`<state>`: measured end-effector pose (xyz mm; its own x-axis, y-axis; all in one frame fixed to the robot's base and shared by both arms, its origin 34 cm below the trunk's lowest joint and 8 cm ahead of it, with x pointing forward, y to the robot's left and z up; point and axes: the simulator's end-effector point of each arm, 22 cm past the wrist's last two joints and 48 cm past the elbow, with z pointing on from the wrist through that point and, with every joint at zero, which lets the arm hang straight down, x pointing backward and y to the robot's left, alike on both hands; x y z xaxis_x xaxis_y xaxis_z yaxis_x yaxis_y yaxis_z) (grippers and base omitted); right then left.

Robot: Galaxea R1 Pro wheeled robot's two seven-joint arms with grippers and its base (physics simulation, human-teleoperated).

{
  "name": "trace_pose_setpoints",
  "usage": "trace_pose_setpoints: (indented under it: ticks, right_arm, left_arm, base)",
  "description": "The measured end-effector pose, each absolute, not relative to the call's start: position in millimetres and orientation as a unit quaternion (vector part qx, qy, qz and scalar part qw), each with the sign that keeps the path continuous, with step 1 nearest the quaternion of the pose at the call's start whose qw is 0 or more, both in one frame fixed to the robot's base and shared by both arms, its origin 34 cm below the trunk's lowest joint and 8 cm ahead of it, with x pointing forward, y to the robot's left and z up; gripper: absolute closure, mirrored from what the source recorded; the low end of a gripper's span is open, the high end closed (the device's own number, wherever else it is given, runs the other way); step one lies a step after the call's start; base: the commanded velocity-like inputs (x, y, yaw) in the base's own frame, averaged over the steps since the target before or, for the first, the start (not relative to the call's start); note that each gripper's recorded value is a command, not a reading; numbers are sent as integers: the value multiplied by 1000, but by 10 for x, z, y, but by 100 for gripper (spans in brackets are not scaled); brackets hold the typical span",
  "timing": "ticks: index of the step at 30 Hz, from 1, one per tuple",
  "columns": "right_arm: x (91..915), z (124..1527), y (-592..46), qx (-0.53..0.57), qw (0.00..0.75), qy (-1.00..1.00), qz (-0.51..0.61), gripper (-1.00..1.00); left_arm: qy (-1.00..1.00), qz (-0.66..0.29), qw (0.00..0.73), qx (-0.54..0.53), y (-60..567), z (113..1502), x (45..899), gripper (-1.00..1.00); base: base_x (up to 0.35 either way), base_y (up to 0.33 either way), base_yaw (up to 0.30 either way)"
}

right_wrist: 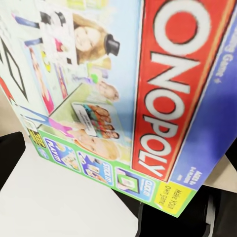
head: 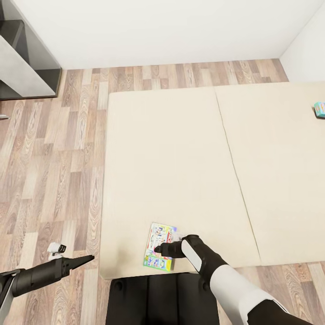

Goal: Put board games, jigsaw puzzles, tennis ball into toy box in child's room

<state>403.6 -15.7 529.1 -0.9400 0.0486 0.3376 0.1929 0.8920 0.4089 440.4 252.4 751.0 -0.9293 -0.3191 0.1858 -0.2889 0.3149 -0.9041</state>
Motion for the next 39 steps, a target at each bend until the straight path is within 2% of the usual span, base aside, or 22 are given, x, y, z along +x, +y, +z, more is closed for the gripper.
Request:
trace_pose_setpoints:
  ticks: [15,39]
  right_arm:
    - [4043,5289,-158,-63,160,-959,-224,-100]
    - [4046,5290,-156,-63,160,-959,-224,-100]
  left_arm:
    - [811,-554,14,-188,2524,7509,4404,-100]
    - [811,-554,14,-188,2524,7509,4404,-100]
  base:
    - [0,4,0]
    - [0,81,0]
